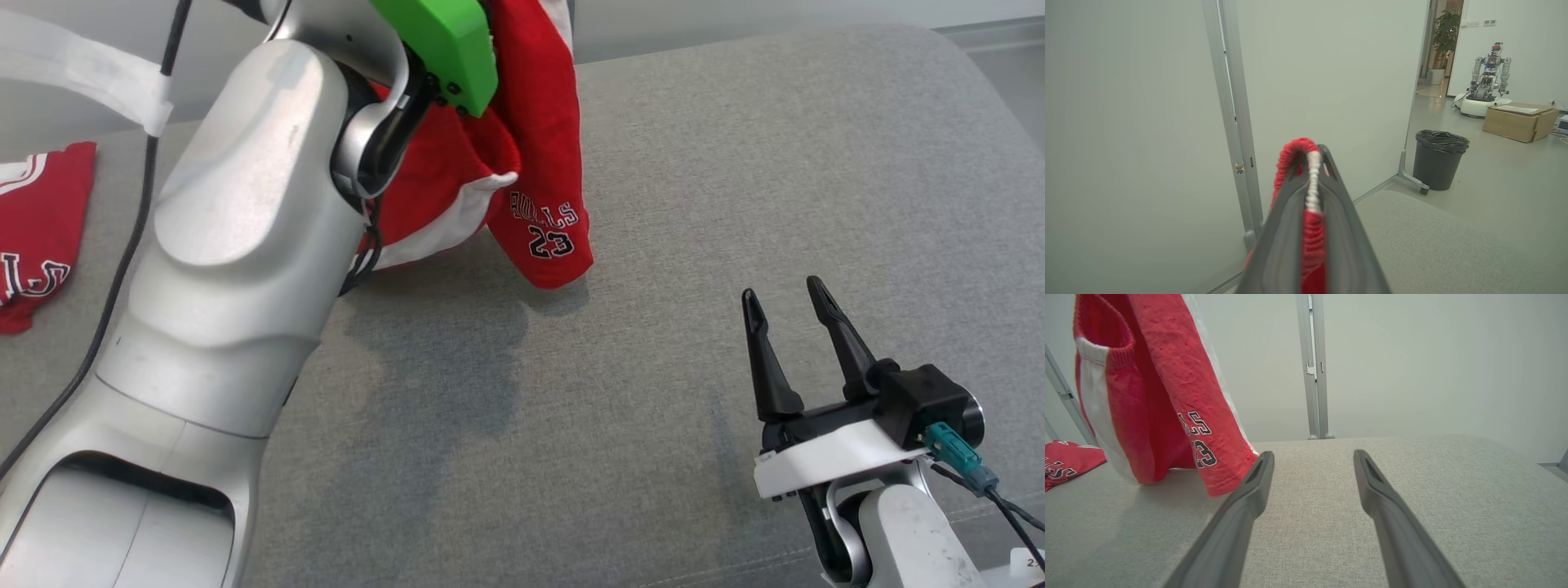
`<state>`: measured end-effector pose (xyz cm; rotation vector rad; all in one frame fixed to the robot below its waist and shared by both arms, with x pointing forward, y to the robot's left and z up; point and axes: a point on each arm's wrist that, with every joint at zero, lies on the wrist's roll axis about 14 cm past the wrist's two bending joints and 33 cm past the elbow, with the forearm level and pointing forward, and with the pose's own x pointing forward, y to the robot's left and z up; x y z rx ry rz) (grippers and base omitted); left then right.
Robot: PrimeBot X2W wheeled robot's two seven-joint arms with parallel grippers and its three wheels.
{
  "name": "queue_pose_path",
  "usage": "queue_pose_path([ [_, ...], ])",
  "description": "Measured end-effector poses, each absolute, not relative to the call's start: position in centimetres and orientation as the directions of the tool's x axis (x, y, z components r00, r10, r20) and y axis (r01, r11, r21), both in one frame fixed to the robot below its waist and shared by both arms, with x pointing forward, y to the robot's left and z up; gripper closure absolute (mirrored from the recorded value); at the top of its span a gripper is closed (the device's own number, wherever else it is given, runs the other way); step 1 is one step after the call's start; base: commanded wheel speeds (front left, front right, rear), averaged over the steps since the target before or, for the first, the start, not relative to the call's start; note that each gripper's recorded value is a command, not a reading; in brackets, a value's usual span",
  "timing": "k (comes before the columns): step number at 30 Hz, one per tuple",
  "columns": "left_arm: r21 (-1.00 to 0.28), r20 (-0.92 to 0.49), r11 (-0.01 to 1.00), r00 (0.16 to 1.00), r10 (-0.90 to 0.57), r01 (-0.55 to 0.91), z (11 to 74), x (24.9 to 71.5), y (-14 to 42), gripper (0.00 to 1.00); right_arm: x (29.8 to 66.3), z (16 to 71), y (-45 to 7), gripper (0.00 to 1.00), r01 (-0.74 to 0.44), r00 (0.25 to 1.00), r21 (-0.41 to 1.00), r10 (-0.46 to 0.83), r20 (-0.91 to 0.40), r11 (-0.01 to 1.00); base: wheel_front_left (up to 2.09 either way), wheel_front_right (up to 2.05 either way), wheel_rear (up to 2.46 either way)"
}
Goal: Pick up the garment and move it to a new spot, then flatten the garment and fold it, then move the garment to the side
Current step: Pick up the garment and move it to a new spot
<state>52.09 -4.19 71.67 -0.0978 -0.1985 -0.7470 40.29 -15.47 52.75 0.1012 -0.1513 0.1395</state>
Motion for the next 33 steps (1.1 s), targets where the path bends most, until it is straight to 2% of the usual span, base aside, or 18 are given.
queue_pose_path([
  [8, -0.032, 0.307, 0.618, 0.596, -0.742, 0.786, 75.3, 48.5, -8.8, 1.00, 39.3, 53.1, -16.9, 0.00, -0.104, 0.983, 0.099, 0.087, 0.163, 0.990, 0.00, 0.00, 0.00],
  [11, -0.086, 0.311, 0.601, 0.595, -0.741, 0.794, 74.9, 48.2, -9.3, 1.00, 39.1, 53.2, -17.3, 0.00, -0.092, 0.984, 0.101, 0.075, 0.164, 0.991, 0.00, 0.00, 0.00],
  [16, -0.260, 0.213, 0.636, 0.686, -0.696, 0.726, 68.3, 49.5, -7.4, 1.00, 38.9, 52.7, -17.6, 0.00, -0.082, 0.986, 0.109, 0.065, 0.151, 0.991, 0.00, 0.00, 0.00],
  [18, -0.285, 0.186, 0.654, 0.709, -0.680, 0.701, 66.7, 49.8, -6.5, 1.00, 38.9, 52.5, -17.6, 0.00, -0.081, 0.987, 0.110, 0.064, 0.146, 0.991, 0.00, 0.00, 0.00],
  [23, -0.420, 0.014, 0.746, 0.826, -0.564, 0.517, 57.4, 50.5, -1.3, 1.00, 38.9, 52.1, -17.5, 0.00, -0.084, 0.988, 0.112, 0.068, 0.135, 0.990, 0.00, 0.00, 0.00],
  [28, -0.471, -0.132, 0.815, 0.887, -0.443, 0.337, 50.4, 49.8, 3.3, 1.00, 38.8, 51.6, -17.2, 0.00, -0.089, 0.990, 0.108, 0.076, 0.120, 0.990, 0.00, 0.00, 0.00],
  [33, -0.490, -0.229, 0.848, 0.908, -0.351, 0.204, 45.6, 48.6, 6.1, 1.00, 39.0, 51.2, -16.9, 0.00, -0.097, 0.990, 0.102, 0.086, 0.108, 0.990, 0.00, 0.00, 0.00],
])
